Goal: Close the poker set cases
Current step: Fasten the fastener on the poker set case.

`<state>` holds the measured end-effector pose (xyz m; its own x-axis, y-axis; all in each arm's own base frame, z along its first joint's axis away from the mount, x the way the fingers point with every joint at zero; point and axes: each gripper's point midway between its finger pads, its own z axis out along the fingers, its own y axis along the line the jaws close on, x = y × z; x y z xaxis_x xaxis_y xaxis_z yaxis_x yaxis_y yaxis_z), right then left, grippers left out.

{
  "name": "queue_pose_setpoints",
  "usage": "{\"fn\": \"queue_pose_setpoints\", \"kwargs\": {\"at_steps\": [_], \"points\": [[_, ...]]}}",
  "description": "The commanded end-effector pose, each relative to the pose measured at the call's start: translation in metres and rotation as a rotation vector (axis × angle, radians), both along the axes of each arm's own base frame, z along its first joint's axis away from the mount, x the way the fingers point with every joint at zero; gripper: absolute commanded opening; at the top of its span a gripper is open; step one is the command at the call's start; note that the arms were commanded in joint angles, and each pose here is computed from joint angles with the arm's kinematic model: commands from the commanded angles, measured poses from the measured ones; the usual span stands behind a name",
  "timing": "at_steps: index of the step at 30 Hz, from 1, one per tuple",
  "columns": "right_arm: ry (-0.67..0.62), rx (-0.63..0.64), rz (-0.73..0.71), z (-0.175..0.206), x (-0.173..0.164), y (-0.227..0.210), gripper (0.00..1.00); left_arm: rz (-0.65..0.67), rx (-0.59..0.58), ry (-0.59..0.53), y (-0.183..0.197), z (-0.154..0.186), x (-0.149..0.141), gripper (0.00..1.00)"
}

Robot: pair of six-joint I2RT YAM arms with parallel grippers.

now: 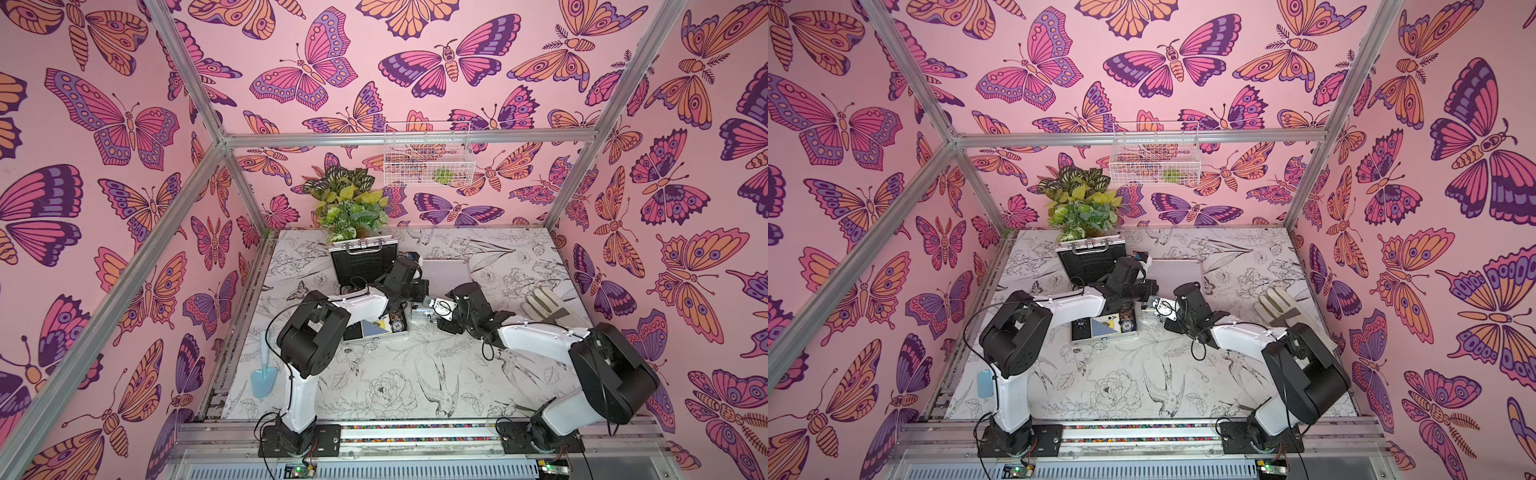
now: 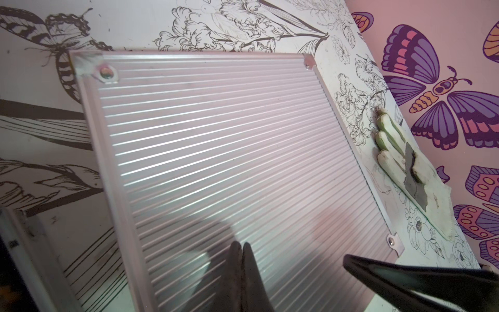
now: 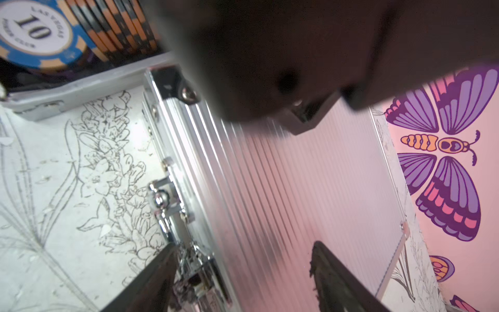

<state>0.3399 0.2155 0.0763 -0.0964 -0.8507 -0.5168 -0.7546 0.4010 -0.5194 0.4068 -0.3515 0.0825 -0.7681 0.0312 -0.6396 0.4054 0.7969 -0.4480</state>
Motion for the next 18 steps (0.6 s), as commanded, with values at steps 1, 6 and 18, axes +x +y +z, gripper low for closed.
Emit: {"fn": "queue_pose_setpoints", "kwargs": {"at_steps": [1, 6, 18], "points": [[0.062, -0.044, -0.04, -0.014, -0.01, -0.015, 0.79, 0.0, 0.25, 0.296, 0.048, -0.096, -0.059, 0.0], [0.065, -0.051, -0.041, -0.018, -0.008, -0.013, 0.79, -0.001, 0.25, 0.298, 0.048, -0.096, -0.059, 0.0], [0.024, -0.089, -0.083, -0.032, 0.004, -0.014, 0.83, 0.001, 0.246, 0.297, 0.048, -0.096, -0.059, 0.0]]}}
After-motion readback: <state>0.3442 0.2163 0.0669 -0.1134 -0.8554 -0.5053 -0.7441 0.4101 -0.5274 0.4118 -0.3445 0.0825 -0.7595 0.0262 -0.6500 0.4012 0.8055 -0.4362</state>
